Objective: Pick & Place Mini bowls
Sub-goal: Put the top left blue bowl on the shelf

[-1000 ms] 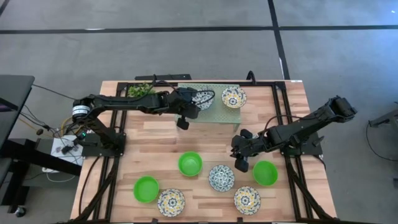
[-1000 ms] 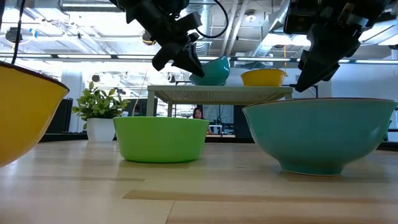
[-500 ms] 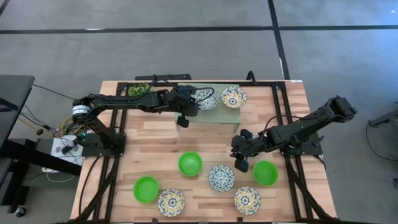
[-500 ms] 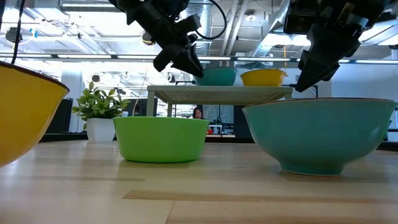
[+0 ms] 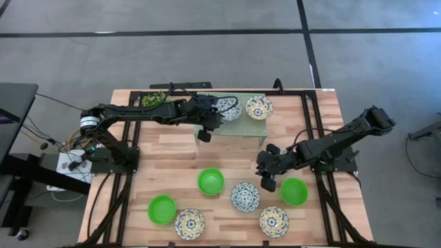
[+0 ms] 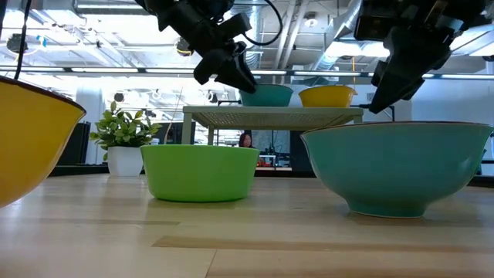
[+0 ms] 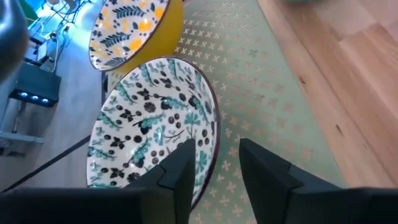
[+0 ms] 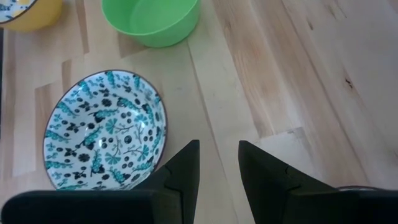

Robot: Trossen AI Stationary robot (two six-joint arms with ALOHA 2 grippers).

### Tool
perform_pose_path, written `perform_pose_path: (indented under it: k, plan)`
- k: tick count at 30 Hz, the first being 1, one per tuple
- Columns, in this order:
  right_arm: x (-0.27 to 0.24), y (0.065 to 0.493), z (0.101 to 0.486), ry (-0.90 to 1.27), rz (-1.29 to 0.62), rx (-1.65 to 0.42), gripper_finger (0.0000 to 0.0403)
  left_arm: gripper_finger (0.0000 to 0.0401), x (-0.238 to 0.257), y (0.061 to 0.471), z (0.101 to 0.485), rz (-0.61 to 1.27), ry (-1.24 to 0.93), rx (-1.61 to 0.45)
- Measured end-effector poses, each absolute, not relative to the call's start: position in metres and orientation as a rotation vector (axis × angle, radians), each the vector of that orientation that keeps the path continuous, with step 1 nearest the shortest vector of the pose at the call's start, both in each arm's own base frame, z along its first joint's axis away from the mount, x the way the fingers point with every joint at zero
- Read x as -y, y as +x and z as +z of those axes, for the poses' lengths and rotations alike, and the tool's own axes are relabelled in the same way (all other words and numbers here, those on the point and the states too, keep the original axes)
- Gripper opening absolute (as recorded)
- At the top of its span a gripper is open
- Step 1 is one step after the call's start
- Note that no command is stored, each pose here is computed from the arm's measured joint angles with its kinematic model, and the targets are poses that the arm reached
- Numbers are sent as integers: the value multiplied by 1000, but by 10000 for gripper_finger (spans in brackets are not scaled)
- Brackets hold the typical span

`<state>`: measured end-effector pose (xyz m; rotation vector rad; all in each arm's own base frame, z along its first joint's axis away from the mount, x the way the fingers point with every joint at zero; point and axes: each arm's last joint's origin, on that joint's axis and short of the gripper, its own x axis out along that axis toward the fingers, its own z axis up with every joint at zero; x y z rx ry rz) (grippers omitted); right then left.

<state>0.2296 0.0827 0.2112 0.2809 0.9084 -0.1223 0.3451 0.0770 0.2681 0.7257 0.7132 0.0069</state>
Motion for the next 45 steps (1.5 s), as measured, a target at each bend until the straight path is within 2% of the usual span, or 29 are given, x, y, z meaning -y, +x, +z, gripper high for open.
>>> perform_pose_path:
  k: [6, 9, 14, 17, 24, 28, 35, 45]
  plan:
    - [-88, 228, 211, 270, -102, -912, 107, 154, -64, 346, 274, 8, 751, -683]
    - [-89, 227, 211, 266, -95, -913, 107, 156, -54, 342, 285, 111, 769, -683]
    - [-89, 227, 211, 267, -98, -910, 107, 140, -48, 327, 302, 350, 792, -750]
    - [-88, 228, 211, 261, -112, -902, 107, 118, -52, 317, 306, 393, 750, -781]
    - [-88, 228, 212, 256, -125, -889, 107, 43, -72, 302, 271, 281, 628, -839]
    - [-88, 229, 212, 258, -128, -874, 107, 8, -77, 302, 259, 309, 621, -806]
    - [-85, 230, 212, 260, -145, -868, 107, 6, -76, 307, 256, 233, 620, -716]
    - [-77, 233, 212, 275, -180, -866, 107, 5, -80, 310, 257, 259, 622, -673]
